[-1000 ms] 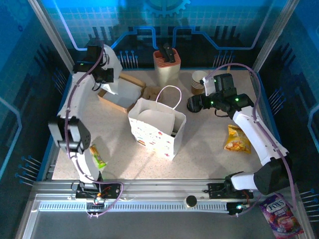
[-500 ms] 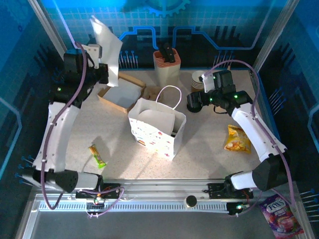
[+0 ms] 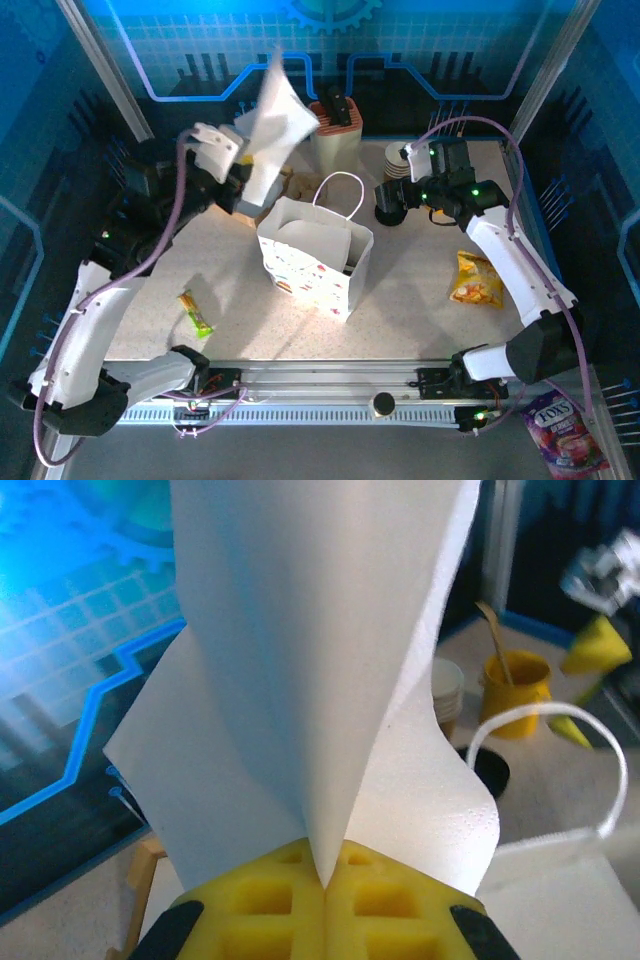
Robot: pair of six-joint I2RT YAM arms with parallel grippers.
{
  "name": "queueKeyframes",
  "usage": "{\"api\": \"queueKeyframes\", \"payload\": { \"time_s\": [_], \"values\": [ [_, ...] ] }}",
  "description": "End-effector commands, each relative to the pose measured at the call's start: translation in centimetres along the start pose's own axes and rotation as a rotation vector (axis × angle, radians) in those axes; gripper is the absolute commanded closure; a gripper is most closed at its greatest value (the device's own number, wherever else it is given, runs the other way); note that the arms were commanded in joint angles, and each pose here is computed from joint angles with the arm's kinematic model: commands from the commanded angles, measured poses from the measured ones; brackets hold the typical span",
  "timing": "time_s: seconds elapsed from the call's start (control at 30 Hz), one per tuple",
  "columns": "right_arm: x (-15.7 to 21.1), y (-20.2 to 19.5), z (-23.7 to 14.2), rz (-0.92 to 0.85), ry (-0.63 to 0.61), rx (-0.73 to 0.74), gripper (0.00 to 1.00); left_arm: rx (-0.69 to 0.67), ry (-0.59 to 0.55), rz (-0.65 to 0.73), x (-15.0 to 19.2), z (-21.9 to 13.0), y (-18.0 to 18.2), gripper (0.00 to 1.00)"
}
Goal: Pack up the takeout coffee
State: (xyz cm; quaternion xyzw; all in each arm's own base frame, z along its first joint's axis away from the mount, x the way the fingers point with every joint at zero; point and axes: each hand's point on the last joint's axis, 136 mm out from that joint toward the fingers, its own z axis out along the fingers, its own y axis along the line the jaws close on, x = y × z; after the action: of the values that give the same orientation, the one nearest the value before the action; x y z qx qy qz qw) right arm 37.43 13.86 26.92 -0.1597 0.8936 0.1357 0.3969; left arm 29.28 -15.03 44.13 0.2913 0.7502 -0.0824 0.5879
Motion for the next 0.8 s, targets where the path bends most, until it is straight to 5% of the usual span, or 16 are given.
{"api": "queueKeyframes", "payload": {
  "time_s": [0.0, 0.4, 0.77],
  "values": [
    [-0.6, 0.7, -1.1, -0.026, -0.044, -0.010, 0.01, 0.075, 0.014, 0.166, 1.2, 0.9, -2.0, 1.00],
    [0.6, -0.5, -1.4, -0.018, -0.031, 0.036, 0.01, 0.396, -0.038, 0.335, 4.3, 2.6, -8.9, 1.00],
    [2.5, -1.4, -1.2, 0.008, -0.001, 0.060, 0.01, 0.435, 0.090, 0.531, 7.9, 5.0, -9.5, 1.00]
  ]
}}
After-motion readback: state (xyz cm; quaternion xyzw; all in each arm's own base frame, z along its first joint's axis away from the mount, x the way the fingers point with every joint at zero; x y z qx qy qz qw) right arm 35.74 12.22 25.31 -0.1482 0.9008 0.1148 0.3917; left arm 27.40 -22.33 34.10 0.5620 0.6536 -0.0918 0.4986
